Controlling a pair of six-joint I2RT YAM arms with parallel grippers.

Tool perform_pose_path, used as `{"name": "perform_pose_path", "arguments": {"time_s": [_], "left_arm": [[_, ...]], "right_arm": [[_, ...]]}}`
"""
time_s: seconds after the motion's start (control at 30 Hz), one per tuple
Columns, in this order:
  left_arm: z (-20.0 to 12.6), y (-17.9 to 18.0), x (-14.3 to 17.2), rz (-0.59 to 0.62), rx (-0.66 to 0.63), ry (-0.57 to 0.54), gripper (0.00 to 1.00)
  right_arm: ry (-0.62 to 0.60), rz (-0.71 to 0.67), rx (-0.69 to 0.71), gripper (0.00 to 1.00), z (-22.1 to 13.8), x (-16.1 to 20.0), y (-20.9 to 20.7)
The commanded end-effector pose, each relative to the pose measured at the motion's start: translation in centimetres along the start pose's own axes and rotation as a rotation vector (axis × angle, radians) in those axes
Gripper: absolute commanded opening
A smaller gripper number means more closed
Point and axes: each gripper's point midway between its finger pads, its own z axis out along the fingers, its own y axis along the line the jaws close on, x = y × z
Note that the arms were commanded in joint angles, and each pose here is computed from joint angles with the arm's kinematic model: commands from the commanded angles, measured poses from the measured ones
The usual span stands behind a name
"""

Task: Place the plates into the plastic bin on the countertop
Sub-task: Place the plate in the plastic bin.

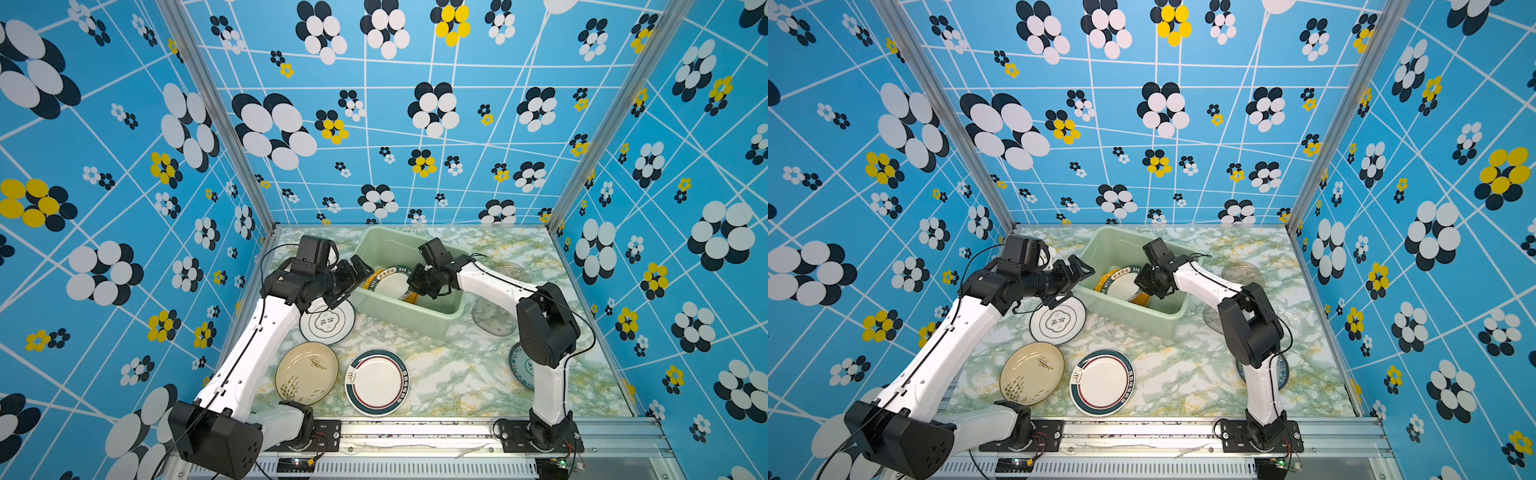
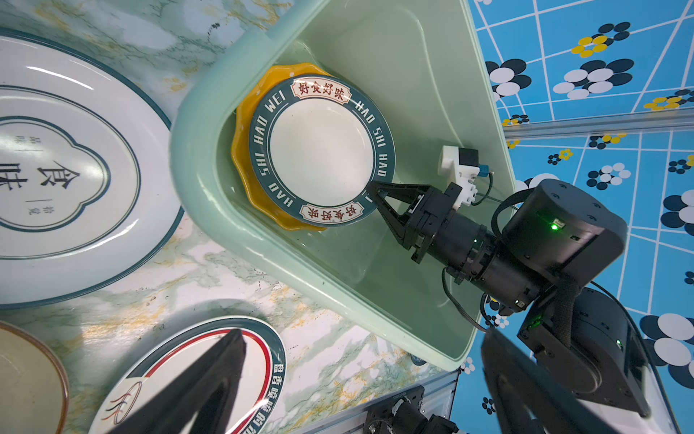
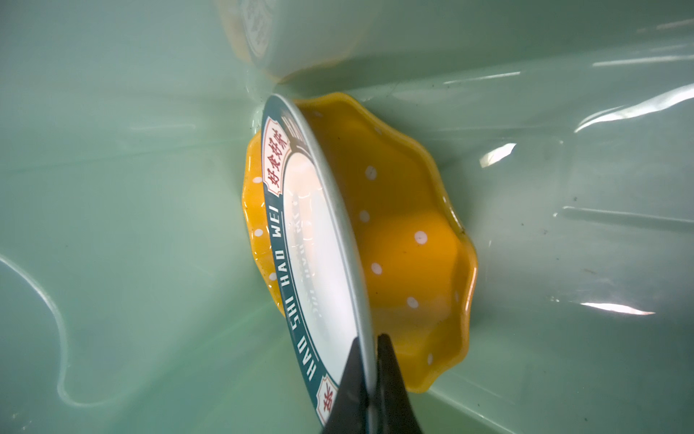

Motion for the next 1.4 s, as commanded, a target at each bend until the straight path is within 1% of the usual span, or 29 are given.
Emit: {"name": "perform_pose_path", "arguments": {"time_s": [0.0, 0.03, 0.17, 0.27, 0.57, 0.7, 0.9, 1.07, 1.1, 1.2, 1.23, 1.27, 1.37], "left_arm": [[-0.5, -0.2, -0.6, 0.008, -0.013, -0.018, 0.99], [-0.5, -0.2, -0.6, 0.007, -0.015, -0.018, 0.99], [-0.5, 0.0, -0.4, 0.008, -0.019, -0.015, 0.99], [-0.4, 0.3, -0.2, 0.008, -0.024, -0.013, 0.99], [-0.3, 0.6, -0.1, 0.006, -0.034, -0.009, 0.99], [0.0, 0.8, 0.0, 0.004, -0.040, -0.004, 0.99], [0.2, 0.9, -0.2, 0.004, -0.045, -0.004, 0.99], [0.1, 0.9, -0.7, 0.018, -0.065, -0.018, 0.99], [0.1, 0.8, -0.9, 0.021, -0.071, -0.023, 0.99], [-0.2, 0.8, -1.4, 0.032, -0.093, -0.044, 0.99], [-0.3, 0.8, -1.6, 0.036, -0.100, -0.051, 0.99], [-0.4, 0.8, -1.9, 0.038, -0.109, -0.058, 0.99], [-0.2, 0.7, -2.5, 0.036, -0.119, -0.071, 0.99]], "right_arm": [[0.000, -0.017, -0.016, 0.03, 1.3, -0.4, 0.2], [0.003, -0.016, -0.014, 0.05, 1.4, -0.3, 0.0], [0.010, -0.031, -0.013, 0.11, 1.9, -0.2, -0.2], [0.021, -0.041, -0.020, 0.13, 2.4, -0.1, -0.1], [0.057, -0.090, -0.085, 0.20, 3.3, 0.4, 0.9], [0.059, -0.125, -0.124, 0.26, 3.2, 0.4, 1.6], [0.056, -0.153, -0.158, 0.44, 2.4, 0.5, 2.2], [0.036, -0.182, -0.129, 0.62, 1.2, 0.3, 2.2], [0.030, -0.196, -0.128, 0.64, 0.8, 0.2, 2.3], [0.000, -0.280, -0.103, 0.73, -1.2, -0.4, 2.9], [-0.009, -0.311, -0.089, 0.78, -1.8, -0.5, 2.9], [-0.030, -0.352, -0.096, 0.83, -2.9, -1.0, 3.7], [-0.036, -0.447, -0.080, 0.89, -4.5, -1.1, 4.2]]}}
